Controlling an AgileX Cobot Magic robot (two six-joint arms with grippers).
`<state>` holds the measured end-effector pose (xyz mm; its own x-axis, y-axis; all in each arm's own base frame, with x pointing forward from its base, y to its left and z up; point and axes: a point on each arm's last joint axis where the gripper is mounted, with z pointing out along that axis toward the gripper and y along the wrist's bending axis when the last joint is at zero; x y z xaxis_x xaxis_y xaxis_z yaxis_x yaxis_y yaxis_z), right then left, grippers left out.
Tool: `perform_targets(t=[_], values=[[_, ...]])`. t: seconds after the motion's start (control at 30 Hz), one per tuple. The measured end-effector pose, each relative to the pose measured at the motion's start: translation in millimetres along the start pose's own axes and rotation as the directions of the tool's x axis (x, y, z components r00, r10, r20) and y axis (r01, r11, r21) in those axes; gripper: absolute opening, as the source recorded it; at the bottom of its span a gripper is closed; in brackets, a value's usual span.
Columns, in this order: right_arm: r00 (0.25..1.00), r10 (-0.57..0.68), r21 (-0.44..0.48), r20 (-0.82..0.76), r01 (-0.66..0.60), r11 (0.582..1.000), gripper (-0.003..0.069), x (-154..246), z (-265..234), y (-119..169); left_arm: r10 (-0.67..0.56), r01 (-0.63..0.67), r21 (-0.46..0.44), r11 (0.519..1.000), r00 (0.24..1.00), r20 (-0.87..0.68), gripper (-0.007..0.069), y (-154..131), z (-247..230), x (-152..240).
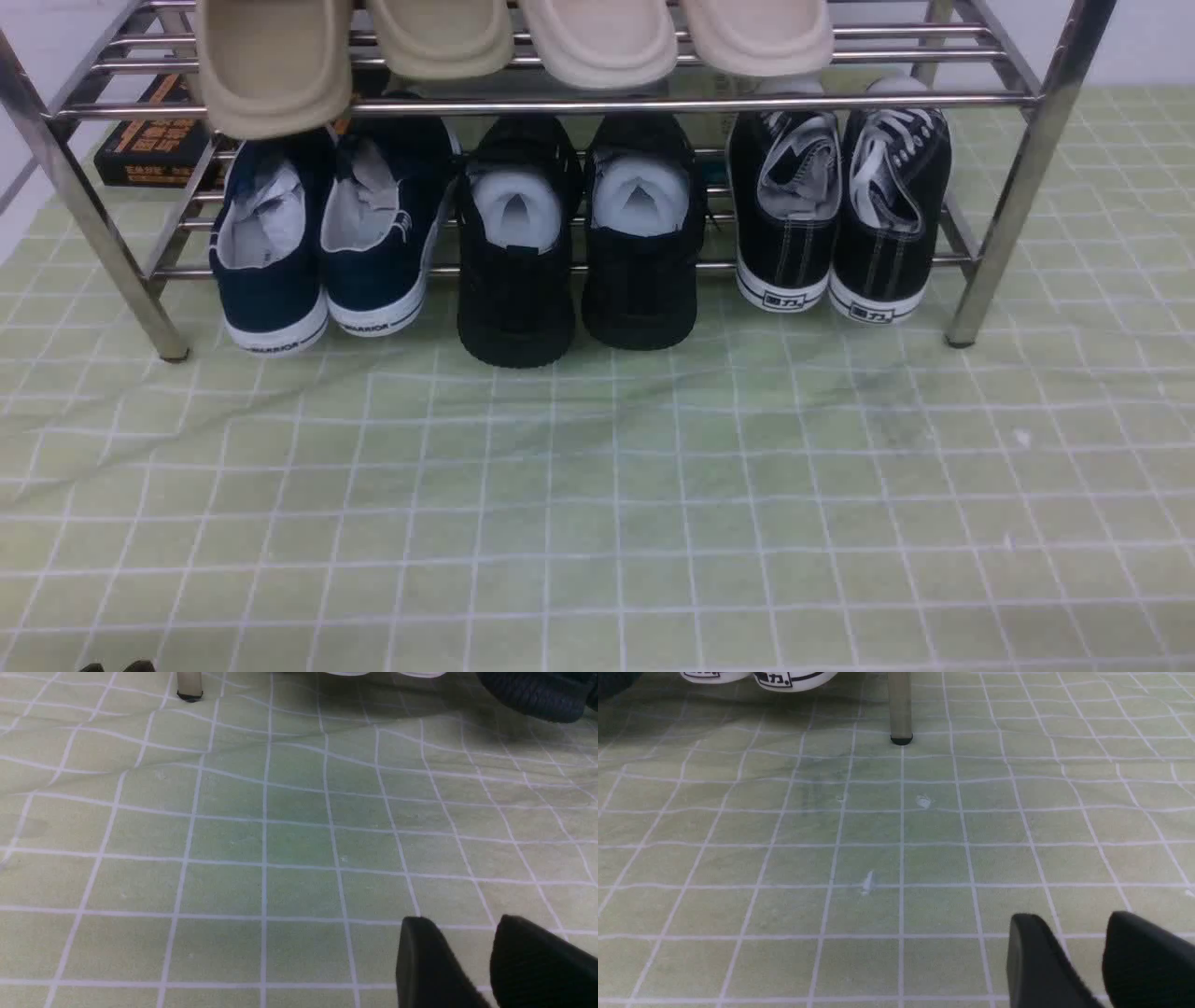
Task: Take the shoes off the shelf with your hand from the green coffee tablecloth.
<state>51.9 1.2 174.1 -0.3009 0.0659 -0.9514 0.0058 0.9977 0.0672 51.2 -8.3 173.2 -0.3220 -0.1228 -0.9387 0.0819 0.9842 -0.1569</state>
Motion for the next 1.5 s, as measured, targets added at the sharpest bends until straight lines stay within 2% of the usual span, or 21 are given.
perform_targets(t=[1.03,1.07,1.1,1.13,1.2,1.27,1.3,1.37,1.43,1.5], values=[[1.0,-0.009,0.003,0.002,0.009,1.0,0.0242,-0.1,0.0,-0.3,0.0,0.0,0.0,1.0,1.0,0.0,0.0242,0.0,0.0,0.0],[1.0,-0.004,0.003,0.005,0.004,1.0,0.0242,-0.5,0.0,-0.2,0.0,0.0,0.0,1.0,1.0,0.0,0.0242,0.0,0.0,0.0],[0.998,0.067,-0.013,0.012,-0.067,0.998,0.0242,-1.2,0.0,1.1,0.0,0.0,0.0,1.0,1.0,0.0,0.0242,0.0,0.0,0.0],[0.985,0.17,-0.037,0.011,-0.169,0.985,0.0242,-1.5,-0.1,3.2,0.0,0.0,0.0,1.0,1.0,0.0,0.0242,0.0,0.0,0.0],[0.914,0.406,-0.091,-0.008,-0.405,0.91,0.0242,-1.7,0.2,7.8,0.0,0.0,0.0,1.0,1.0,0.0,0.0242,0.0,0.0,0.0],[0.791,0.61,-0.134,-0.051,-0.61,0.781,0.0242,-2.0,0.0,12.3,0.0,0.0,0.0,1.0,1.0,0.0,0.0242,0.0,0.0,0.0],[0.764,0.642,-0.141,-0.06,-0.644,0.752,0.0242,-2.3,-0.1,13.2,0.0,0.0,0.0,1.0,1.0,0.0,0.0242,0.0,0.0,0.0],[0.636,0.765,-0.166,-0.107,-0.77,0.617,0.0242,-3.5,-0.8,17.0,0.0,0.0,0.0,1.0,1.0,0.0,0.0242,0.0,0.0,0.0],[0.594,0.795,-0.176,-0.123,-0.802,0.572,0.0242,-4.3,-1.1,18.3,0.0,0.0,0.0,1.0,1.0,0.0,0.0242,0.0,0.0,0.0],[0.576,0.807,-0.18,-0.128,-0.814,0.552,0.0242,-4.8,-1.2,18.8,0.0,0.0,0.0,1.0,1.0,0.0,0.0242,0.0,0.0,0.0]])
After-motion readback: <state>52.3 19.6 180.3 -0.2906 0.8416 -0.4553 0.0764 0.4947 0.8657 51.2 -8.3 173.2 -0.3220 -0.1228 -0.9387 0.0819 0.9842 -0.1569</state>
